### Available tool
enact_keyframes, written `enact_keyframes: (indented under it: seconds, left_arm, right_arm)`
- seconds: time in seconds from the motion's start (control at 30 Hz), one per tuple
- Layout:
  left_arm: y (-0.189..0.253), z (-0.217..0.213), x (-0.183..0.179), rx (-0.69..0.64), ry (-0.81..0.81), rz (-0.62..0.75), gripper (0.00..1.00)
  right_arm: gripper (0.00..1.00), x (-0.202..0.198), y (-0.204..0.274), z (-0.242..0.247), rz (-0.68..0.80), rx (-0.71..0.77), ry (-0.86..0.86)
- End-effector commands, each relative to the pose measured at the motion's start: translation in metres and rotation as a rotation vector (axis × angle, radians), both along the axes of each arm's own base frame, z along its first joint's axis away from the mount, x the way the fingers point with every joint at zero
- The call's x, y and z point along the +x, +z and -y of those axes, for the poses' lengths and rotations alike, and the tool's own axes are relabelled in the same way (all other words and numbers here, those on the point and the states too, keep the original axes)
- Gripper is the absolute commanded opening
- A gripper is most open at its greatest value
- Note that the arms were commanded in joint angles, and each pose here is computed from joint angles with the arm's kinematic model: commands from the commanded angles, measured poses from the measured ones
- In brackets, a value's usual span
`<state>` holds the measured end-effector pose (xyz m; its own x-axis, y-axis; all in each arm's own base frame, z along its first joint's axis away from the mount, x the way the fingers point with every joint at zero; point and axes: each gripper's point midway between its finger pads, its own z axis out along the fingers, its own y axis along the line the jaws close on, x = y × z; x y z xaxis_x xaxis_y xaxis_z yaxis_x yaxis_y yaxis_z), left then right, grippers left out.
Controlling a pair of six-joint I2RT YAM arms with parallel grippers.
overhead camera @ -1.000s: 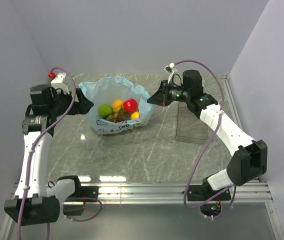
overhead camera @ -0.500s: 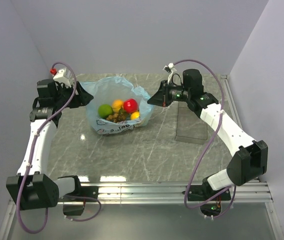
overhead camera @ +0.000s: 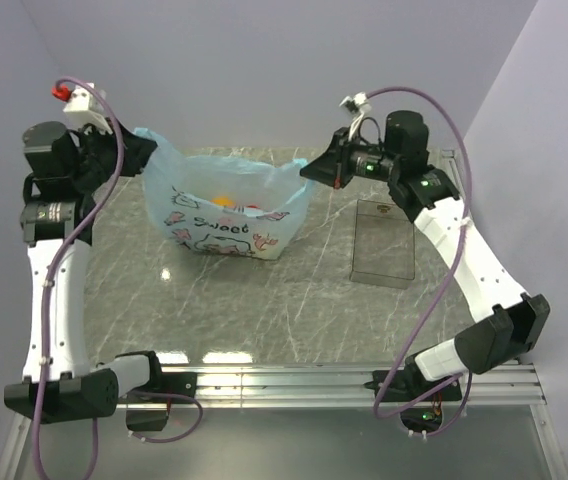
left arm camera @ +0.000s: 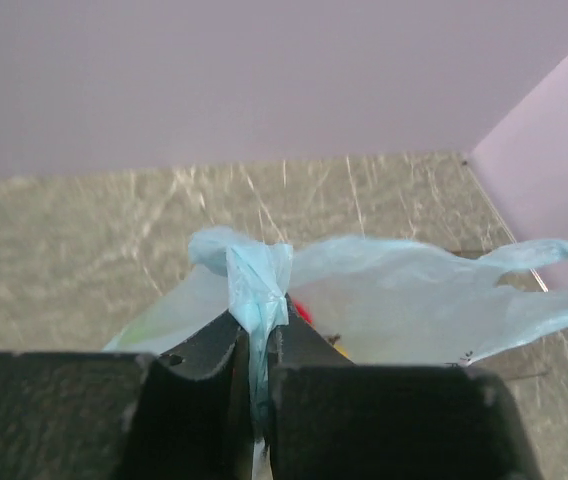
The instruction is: Place the fake fruits into the plastic bag and tie a complex knot
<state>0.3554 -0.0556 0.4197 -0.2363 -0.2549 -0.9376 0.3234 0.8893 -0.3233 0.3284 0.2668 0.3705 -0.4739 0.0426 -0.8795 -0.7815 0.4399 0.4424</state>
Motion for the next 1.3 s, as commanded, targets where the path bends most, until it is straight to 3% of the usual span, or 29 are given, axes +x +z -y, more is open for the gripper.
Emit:
enact_keyframes:
  seconds: [0.0, 0.07, 0.2, 0.4, 0.47, 0.57, 0.63, 0.73, 0.87, 0.93, 0.97, 1.03, 1.07, 1.1, 1.13, 1.2, 1.27]
  left_arm:
    - [0.039, -0.005, -0.023, 0.073, 0.025, 0.106, 0.1]
    - [0.032, -0.005, -0.026, 0.088, 0.019, 0.099, 0.17]
    - [-0.018, -0.002, -0.026, 0.07, -0.005, 0.004, 0.17]
    - [-0.077, 0.006, -0.034, 0.038, -0.051, -0.124, 0.0]
    - [-0.064, -0.002, -0.028, 0.091, -0.038, -0.088, 0.0]
    - [0.022, -0.006, -0.031, 0.152, -0.037, 0.113, 0.0]
    - [0.037, 0.005, -0.038, 0.145, -0.097, 0.137, 0.0]
    - [0.048, 0.019, -0.054, 0.092, -0.16, 0.164, 0.0]
    - [-0.011, 0.009, -0.043, 0.009, -0.07, 0.039, 0.0]
    - [-0.07, 0.009, -0.031, -0.014, -0.077, -0.105, 0.0]
    - [-0.05, 0.012, -0.029, -0.016, -0.094, -0.077, 0.0]
    - [0.009, 0.021, -0.025, -0.067, -0.152, 0.023, 0.0]
    - [0.088, 0.024, -0.038, -0.042, -0.164, 0.235, 0.0]
    - [0.12, 0.022, -0.043, -0.038, -0.141, 0.321, 0.0]
    - [0.143, 0.022, -0.047, -0.05, -0.132, 0.371, 0.0]
    - [0.161, 0.022, -0.054, -0.053, -0.129, 0.426, 0.0]
    - [0.122, 0.023, -0.043, -0.055, -0.144, 0.332, 0.0]
  right_arm:
    - [0.0, -0.006, 0.064, 0.024, 0.167, 0.052, -0.088]
    - [0.0, -0.006, 0.068, 0.032, 0.188, 0.057, -0.115]
    - [0.0, -0.003, 0.029, 0.029, 0.11, 0.016, -0.097]
    - [0.0, -0.001, -0.005, 0.022, 0.008, 0.036, -0.075]
    - [0.0, -0.002, 0.009, 0.023, 0.034, 0.045, -0.07]
    - [0.0, -0.012, 0.062, 0.035, 0.141, 0.101, -0.09]
    - [0.0, -0.023, 0.095, 0.042, 0.215, 0.137, -0.101]
    - [0.0, -0.031, 0.106, 0.045, 0.248, 0.154, -0.109]
    - [0.0, -0.021, 0.059, 0.035, 0.16, 0.125, -0.126]
    - [0.0, -0.006, 0.008, 0.023, 0.054, 0.038, -0.116]
    - [0.0, -0.009, 0.006, 0.016, 0.035, 0.033, -0.073]
    - [0.0, -0.003, 0.068, 0.02, 0.137, 0.09, -0.093]
    - [0.0, -0.004, 0.099, 0.027, 0.2, 0.133, -0.112]
    - [0.0, -0.009, 0.157, 0.044, 0.317, 0.216, -0.148]
    - [0.0, -0.013, 0.177, 0.048, 0.356, 0.24, -0.149]
    - [0.0, -0.019, 0.201, 0.052, 0.412, 0.256, -0.151]
    - [0.0, -0.016, 0.19, 0.05, 0.405, 0.245, -0.152]
